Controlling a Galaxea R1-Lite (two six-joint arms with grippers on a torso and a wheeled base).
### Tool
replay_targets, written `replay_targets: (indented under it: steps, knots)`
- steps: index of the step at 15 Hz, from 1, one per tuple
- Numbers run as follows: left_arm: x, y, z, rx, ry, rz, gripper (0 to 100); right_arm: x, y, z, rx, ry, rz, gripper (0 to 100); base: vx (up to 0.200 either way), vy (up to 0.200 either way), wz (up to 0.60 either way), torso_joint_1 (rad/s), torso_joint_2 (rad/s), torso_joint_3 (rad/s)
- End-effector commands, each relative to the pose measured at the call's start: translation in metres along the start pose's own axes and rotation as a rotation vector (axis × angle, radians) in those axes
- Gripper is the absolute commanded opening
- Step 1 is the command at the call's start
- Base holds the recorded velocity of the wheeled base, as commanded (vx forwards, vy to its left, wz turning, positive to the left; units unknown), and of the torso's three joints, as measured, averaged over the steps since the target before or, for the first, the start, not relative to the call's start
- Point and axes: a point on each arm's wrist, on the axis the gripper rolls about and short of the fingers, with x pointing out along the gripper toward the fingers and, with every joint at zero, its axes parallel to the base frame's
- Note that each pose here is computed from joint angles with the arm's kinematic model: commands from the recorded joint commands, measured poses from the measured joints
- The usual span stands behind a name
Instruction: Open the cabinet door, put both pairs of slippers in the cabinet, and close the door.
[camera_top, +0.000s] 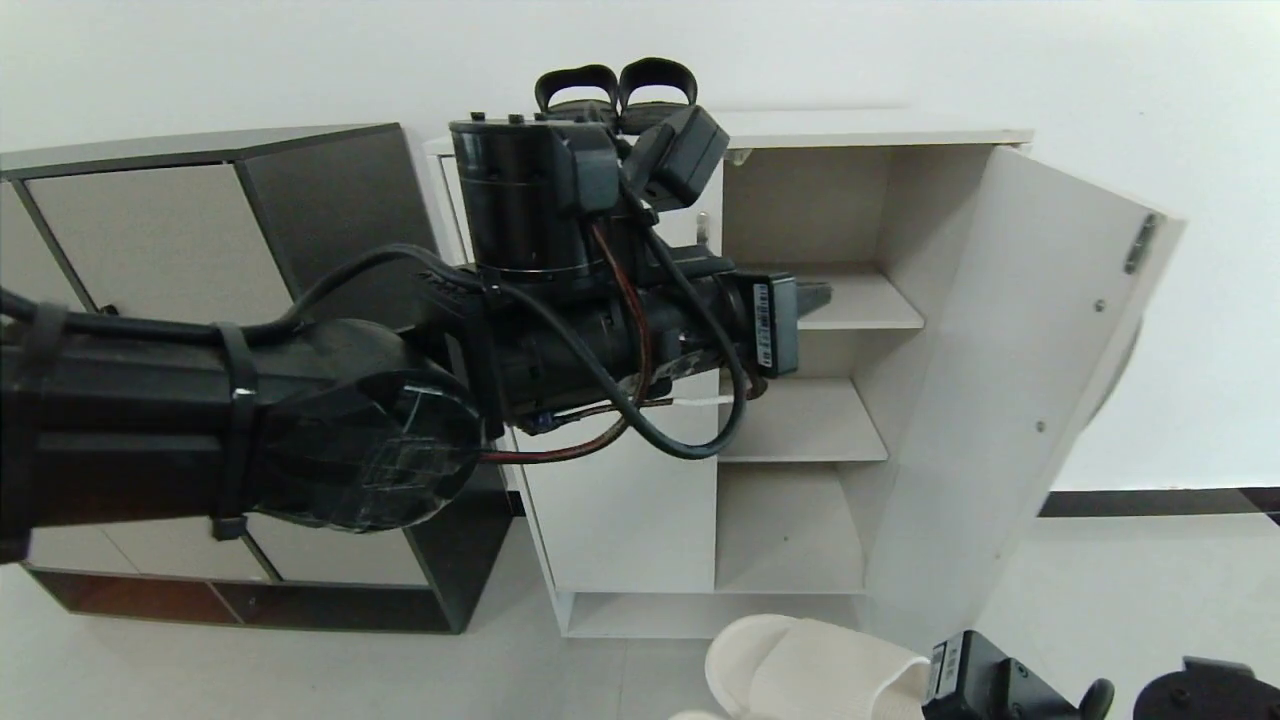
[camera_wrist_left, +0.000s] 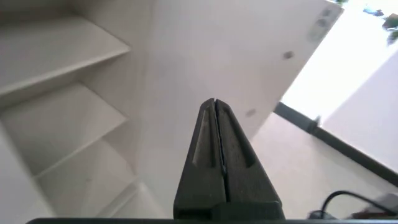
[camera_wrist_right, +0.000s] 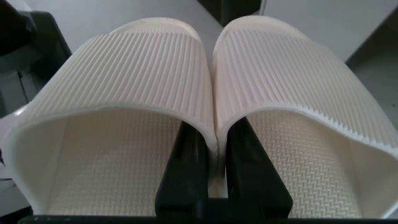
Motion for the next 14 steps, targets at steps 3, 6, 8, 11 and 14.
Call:
replay_targets:
  steps: [3, 6, 8, 11, 14]
  knots:
    - [-0.147, -0.014, 0.041, 0.041, -0.101, 0.286, 0, 0.013, -0.039, 0.024, 0.081, -0.091, -0.24, 0, 0.0, 0.0, 0.0, 0.0, 0.0, 0.0]
    - [-0.267, -0.041, 0.003, 0.099, -0.043, 0.703, 0, 0.024, -0.052, 0.027, 0.105, -0.089, -0.364, 0, 0.0, 0.0, 0.0, 0.0, 0.0, 0.0]
    - [-0.322, -0.055, -0.035, 0.143, -0.072, 0.916, 0, 0.026, -0.053, 0.027, 0.107, -0.089, -0.373, 0, 0.0, 0.0, 0.0, 0.0, 0.0, 0.0]
    - [-0.36, -0.071, -0.104, 0.152, -0.147, 1.173, 0, 0.025, -0.053, 0.026, 0.107, -0.088, -0.374, 0, 0.0, 0.0, 0.0, 0.0, 0.0, 0.0]
    - [-0.37, -0.071, -0.177, 0.13, -0.101, 1.338, 0, 0.025, -0.052, 0.024, 0.106, -0.08, -0.372, 0, 0.0, 0.0, 0.0, 0.0, 0.0, 0.0]
